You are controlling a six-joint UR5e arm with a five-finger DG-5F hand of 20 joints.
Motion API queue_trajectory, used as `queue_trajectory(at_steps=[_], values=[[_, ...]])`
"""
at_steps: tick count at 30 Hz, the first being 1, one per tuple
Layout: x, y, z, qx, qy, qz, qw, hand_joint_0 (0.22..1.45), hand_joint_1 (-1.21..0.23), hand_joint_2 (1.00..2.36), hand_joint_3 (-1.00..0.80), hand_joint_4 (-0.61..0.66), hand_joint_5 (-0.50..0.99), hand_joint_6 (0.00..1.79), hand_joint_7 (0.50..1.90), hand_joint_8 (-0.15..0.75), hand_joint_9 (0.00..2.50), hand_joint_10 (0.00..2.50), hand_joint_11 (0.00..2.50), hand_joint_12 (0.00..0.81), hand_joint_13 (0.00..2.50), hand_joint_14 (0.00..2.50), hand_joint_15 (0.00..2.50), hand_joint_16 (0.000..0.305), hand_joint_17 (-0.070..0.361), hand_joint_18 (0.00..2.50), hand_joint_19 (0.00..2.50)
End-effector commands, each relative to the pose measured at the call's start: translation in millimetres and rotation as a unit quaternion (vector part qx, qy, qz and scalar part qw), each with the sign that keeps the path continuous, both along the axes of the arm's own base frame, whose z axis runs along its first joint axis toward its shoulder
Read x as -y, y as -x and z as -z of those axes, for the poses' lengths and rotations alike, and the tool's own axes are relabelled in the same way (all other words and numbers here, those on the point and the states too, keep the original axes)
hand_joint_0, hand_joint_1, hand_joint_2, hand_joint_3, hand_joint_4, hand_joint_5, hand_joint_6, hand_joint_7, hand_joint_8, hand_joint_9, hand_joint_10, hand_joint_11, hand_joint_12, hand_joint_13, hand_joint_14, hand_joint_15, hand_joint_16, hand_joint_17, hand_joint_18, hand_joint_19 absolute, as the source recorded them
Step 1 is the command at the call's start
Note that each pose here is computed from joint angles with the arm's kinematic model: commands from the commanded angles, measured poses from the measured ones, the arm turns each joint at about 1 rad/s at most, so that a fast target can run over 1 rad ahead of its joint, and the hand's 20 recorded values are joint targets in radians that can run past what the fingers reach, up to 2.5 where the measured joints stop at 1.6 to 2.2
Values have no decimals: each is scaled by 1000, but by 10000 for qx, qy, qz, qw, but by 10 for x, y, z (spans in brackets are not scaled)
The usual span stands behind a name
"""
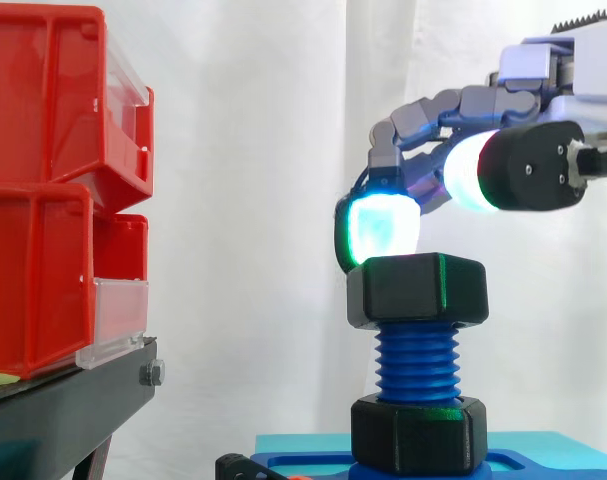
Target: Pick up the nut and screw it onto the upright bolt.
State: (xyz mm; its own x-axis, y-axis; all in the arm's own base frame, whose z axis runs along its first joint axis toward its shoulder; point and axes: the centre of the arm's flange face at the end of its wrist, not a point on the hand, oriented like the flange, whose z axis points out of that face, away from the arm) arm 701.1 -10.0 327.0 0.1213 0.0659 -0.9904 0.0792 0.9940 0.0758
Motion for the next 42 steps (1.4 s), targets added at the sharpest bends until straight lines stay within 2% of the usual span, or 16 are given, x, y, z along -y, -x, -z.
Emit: queue_trajectory(at_steps=[1, 4, 6, 7, 11, 15, 22, 25, 30, 35, 42], values=[[-9, 10, -65, 29, 0, -8, 10000, 448, -284, 1000, -500, 203, -144, 607, 1114, 261, 506, 0, 0, 302, 582, 0, 0, 34, 77, 290, 0], [-13, -14, -131, 65, -2, 0, 10000, 449, -282, 1000, -500, 213, -143, 612, 1086, 260, 507, 0, 0, 302, 582, 0, 0, 34, 77, 289, 0], [-7, -29, -177, 85, 24, 4, 10000, 448, -278, 1000, -500, 221, -131, 536, 1180, 259, 506, 0, 0, 302, 581, 0, 0, 34, 77, 287, 0], [-8, -35, -196, 92, 30, 5, 10000, 448, -270, 1000, -500, 226, -129, 501, 1178, 259, 506, 0, 0, 303, 581, 0, 0, 34, 77, 285, 0], [-53, -69, -271, 219, 19, -38, 9998, 451, -249, 1000, -500, 217, -146, 503, 982, 252, 506, 0, 0, 300, 572, 0, 0, 34, 78, 279, 0], [-109, -117, -235, 334, -5, -122, 9994, 456, -211, 1000, -500, 169, -152, 503, 826, 240, 513, 0, 0, 294, 562, 0, 0, 34, 77, 271, 0], [-211, -128, -222, 357, -19, -199, 9992, 464, -164, 1000, -500, 125, -155, 501, 619, 210, 522, 0, 0, 275, 546, 0, 0, 34, 77, 260, 0], [-233, -126, -220, 350, -18, -215, 9992, 466, -154, 1000, -500, 121, -155, 501, 598, 205, 522, 0, 0, 271, 541, 0, 0, 34, 77, 254, 0], [-271, -146, -101, 248, -40, -245, 9994, 472, -140, 1000, -500, 118, -155, 501, 592, 199, 511, 0, 0, 268, 535, 0, 0, 34, 76, 249, 0], [-285, -152, -49, 206, -59, -264, 9994, 474, -137, 1000, -500, 120, -156, 501, 586, 195, 504, 0, 0, 266, 530, 0, 0, 33, 75, 240, 0], [-310, -150, -33, 172, -25, -392, 9991, 478, -138, 1000, -500, 116, -156, 501, 589, 195, 500, 0, 0, 266, 529, 0, 0, 32, 73, 235, 0]])
